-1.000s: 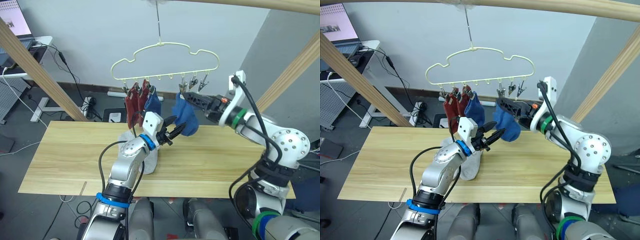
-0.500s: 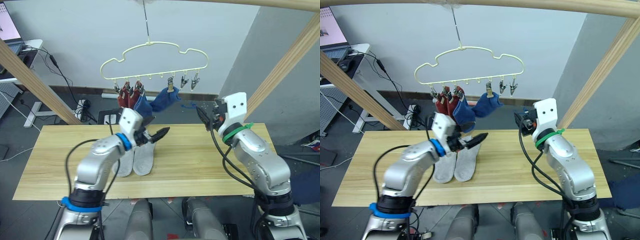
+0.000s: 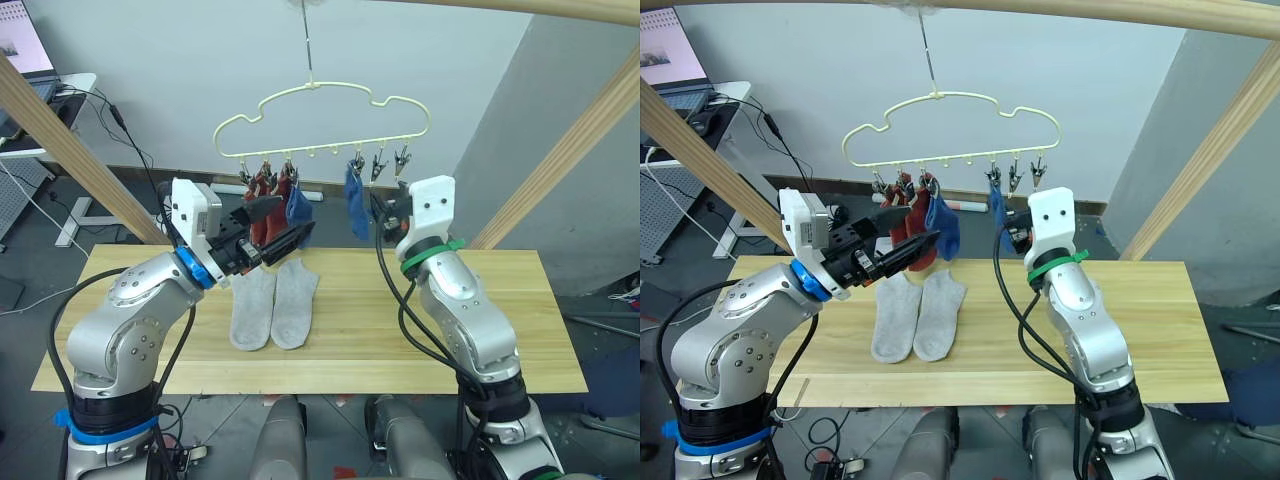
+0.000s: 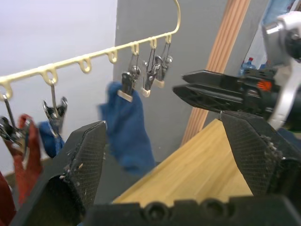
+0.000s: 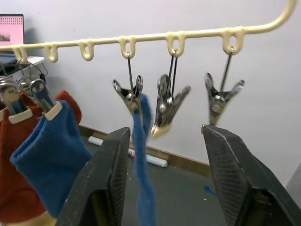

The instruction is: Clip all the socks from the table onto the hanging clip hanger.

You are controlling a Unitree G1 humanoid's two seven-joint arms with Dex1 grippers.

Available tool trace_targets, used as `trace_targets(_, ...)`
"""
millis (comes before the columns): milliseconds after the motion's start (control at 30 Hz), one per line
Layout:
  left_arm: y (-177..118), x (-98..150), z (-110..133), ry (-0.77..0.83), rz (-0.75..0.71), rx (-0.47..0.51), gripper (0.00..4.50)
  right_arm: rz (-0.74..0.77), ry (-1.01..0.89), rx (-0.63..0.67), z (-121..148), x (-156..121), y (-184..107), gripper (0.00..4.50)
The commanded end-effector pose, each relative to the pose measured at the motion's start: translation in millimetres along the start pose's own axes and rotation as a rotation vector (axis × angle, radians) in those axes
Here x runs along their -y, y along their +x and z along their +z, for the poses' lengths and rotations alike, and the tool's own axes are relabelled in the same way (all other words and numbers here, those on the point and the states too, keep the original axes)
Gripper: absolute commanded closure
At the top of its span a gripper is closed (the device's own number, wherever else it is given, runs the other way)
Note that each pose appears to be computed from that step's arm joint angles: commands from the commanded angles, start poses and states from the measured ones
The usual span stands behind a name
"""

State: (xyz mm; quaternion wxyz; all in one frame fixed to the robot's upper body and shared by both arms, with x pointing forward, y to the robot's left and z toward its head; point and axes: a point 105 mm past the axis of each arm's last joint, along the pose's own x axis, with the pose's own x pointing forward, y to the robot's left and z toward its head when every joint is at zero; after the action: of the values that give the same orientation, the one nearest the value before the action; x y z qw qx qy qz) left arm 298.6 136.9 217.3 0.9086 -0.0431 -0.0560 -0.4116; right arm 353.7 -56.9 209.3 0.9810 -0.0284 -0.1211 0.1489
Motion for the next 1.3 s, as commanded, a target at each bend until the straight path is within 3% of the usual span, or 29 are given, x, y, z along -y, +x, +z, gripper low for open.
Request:
trace_targets(33,-1.2,9.3,17.0,0.038,-0.022,0.050,0.21,-0.042,0.002,0.070,13.9,3.4,8.6,1.98)
trace_targets(900,-2.0,4.3,16.4,0.075,0.003,0.037,0.21,-0.100,0.036,0.085,15.0,2.4,38.4,1.98)
trace_targets(1067,-1.1,4.8,16.6,0.084,0.006,0.038,0.21,-0.095,0.038,0.081,13.6,1.3,38.8,3.21)
trace_targets(1300,-0.1,4.6,16.9,0.088,0.008,0.041,0.21,-0.100,0.038,0.085,15.0,2.1,39.7,3.21)
